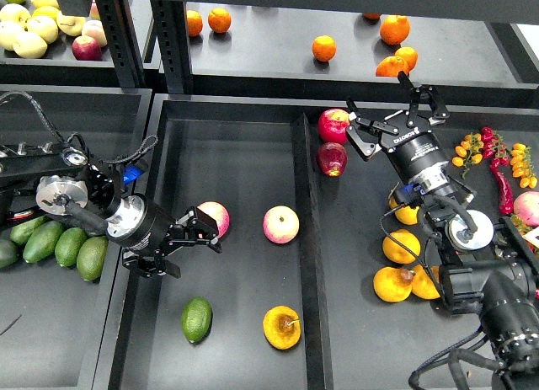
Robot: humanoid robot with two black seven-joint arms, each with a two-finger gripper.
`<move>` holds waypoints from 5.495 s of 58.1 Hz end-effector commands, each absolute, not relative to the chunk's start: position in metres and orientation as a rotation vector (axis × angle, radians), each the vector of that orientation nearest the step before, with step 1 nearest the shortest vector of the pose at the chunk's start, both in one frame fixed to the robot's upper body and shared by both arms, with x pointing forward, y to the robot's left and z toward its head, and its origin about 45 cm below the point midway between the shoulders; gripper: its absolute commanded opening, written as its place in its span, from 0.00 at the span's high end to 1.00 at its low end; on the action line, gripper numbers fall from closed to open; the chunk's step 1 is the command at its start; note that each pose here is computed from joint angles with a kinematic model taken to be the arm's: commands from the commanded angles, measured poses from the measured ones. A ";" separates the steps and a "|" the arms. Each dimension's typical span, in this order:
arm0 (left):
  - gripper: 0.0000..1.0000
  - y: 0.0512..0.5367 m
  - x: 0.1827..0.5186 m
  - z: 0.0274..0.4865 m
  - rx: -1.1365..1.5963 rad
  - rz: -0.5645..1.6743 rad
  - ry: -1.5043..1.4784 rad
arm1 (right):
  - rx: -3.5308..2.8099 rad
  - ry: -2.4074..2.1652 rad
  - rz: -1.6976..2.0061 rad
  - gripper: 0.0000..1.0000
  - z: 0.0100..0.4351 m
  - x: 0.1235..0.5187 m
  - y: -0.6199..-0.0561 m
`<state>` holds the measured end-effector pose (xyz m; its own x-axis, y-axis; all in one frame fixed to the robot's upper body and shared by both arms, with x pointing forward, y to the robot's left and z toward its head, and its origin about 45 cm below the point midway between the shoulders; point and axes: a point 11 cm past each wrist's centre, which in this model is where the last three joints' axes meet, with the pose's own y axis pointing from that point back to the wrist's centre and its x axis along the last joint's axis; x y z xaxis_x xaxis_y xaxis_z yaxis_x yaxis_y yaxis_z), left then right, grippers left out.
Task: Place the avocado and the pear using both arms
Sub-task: 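Move the left gripper toward the green avocado in the middle compartment, then lower the left gripper onto the green avocado and close it, then carry the avocado with the left gripper into the avocado bin, then open the left gripper to release the avocado in the bin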
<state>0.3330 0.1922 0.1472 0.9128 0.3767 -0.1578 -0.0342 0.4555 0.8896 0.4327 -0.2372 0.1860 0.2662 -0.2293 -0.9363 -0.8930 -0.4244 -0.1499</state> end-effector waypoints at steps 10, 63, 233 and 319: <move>0.12 0.181 0.312 0.113 1.151 0.177 0.323 | -1.817 1.031 1.190 0.01 0.182 0.432 -0.239; 0.15 0.181 0.302 0.042 1.312 0.181 0.267 | -1.805 1.046 1.204 0.01 0.175 0.428 -0.241; 0.58 0.260 0.377 0.115 1.208 0.509 0.246 | -1.785 1.070 1.231 0.01 0.160 0.419 -0.245; 0.01 0.386 0.374 0.143 1.004 0.901 0.450 | -1.790 1.062 1.224 0.01 0.164 0.420 -0.244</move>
<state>0.3521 0.3904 0.1190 0.6336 0.7687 0.0875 -0.3383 0.1736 0.9249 0.4195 -0.2446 0.1619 0.2081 -0.2327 -0.9500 -0.9077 -0.4077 -0.0990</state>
